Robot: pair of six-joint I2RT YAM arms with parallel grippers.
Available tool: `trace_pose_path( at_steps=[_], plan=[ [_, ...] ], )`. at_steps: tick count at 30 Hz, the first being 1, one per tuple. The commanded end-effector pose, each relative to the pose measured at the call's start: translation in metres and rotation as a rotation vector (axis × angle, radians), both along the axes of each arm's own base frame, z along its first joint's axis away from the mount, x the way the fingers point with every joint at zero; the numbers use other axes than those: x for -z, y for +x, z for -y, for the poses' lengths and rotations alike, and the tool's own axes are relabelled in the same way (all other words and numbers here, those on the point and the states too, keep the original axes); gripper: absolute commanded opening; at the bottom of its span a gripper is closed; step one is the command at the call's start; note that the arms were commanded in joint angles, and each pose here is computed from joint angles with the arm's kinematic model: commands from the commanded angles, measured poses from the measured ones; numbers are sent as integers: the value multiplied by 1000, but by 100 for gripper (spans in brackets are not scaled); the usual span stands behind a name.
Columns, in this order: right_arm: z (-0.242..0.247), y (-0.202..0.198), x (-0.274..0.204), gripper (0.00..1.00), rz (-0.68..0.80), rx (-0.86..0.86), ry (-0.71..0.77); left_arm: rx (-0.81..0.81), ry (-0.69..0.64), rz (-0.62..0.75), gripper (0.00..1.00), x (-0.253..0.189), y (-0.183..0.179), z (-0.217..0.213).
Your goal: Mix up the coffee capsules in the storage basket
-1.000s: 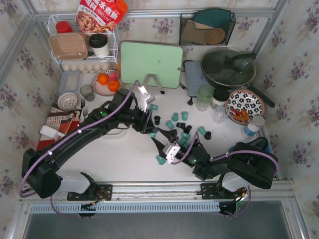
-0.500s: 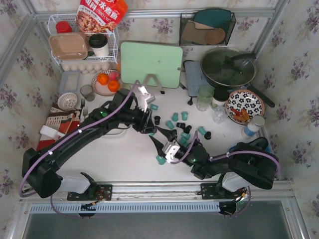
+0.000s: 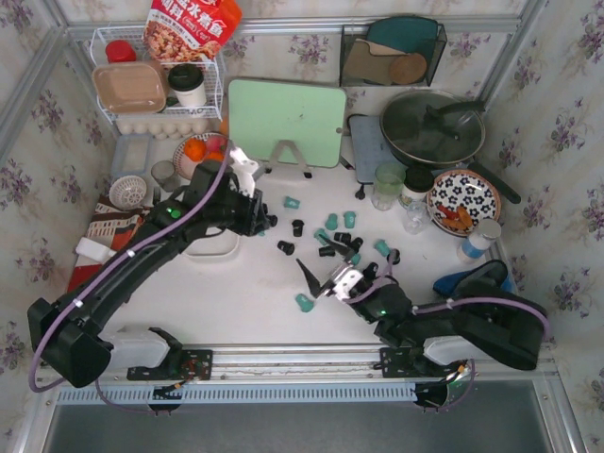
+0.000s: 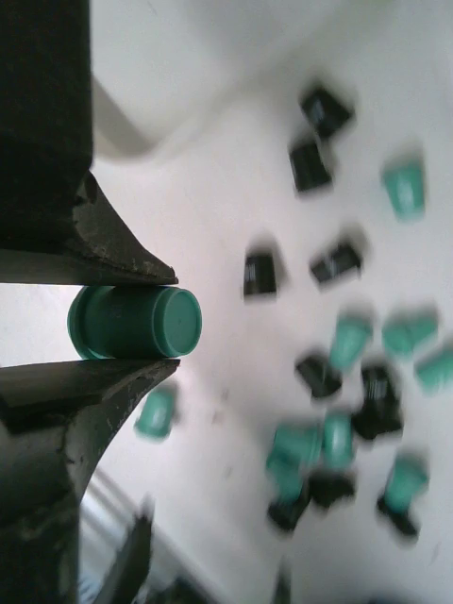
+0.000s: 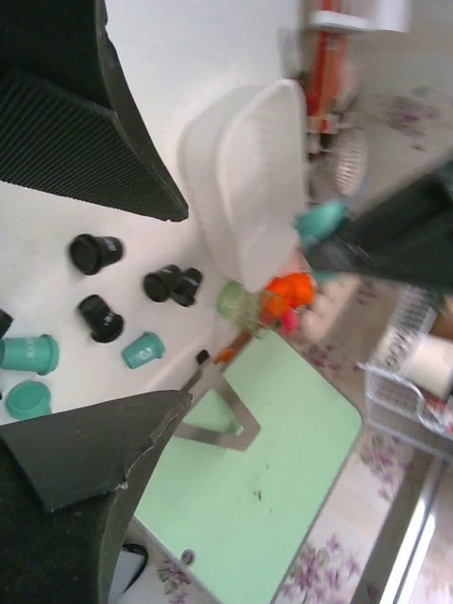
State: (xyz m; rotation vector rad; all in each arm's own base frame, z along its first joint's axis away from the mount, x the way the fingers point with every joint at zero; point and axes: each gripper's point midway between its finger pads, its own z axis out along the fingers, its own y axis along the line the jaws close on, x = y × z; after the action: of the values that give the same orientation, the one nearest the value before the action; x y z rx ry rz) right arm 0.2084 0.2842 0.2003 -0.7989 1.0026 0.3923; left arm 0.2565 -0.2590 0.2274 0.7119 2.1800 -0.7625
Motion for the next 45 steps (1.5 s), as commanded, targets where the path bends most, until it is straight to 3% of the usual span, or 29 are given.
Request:
trace_pose_path(
  at_steps=[1,4,6,11,14,19,26,33,39,45],
  plan=[
    [25,3,-28,77,-178,52,284,-312,212,25,18,21,43,-71],
    [16,11,28,72,-545,141,159,-441,261,-12,18,35,63,-106],
    [17,9,44,71,-711,194,151,-506,280,-55,18,47,74,-124],
    [22,-11,82,61,-929,220,92,-584,266,-267,19,93,94,-146],
    [17,-27,98,63,-1009,172,5,-592,287,-358,21,116,99,-150],
    [21,-44,123,68,-1074,156,-170,-636,353,-400,39,133,101,-165],
    [18,-52,142,63,-1120,147,-291,-671,384,-347,52,121,104,-176],
    [9,-47,146,58,-1130,172,-352,-636,282,-285,52,93,104,-162],
    [8,-49,146,69,-1129,200,-409,-602,193,-220,52,60,98,-152],
    [1,-42,142,66,-1106,217,-471,-574,114,-159,52,31,89,-144]
  ],
)
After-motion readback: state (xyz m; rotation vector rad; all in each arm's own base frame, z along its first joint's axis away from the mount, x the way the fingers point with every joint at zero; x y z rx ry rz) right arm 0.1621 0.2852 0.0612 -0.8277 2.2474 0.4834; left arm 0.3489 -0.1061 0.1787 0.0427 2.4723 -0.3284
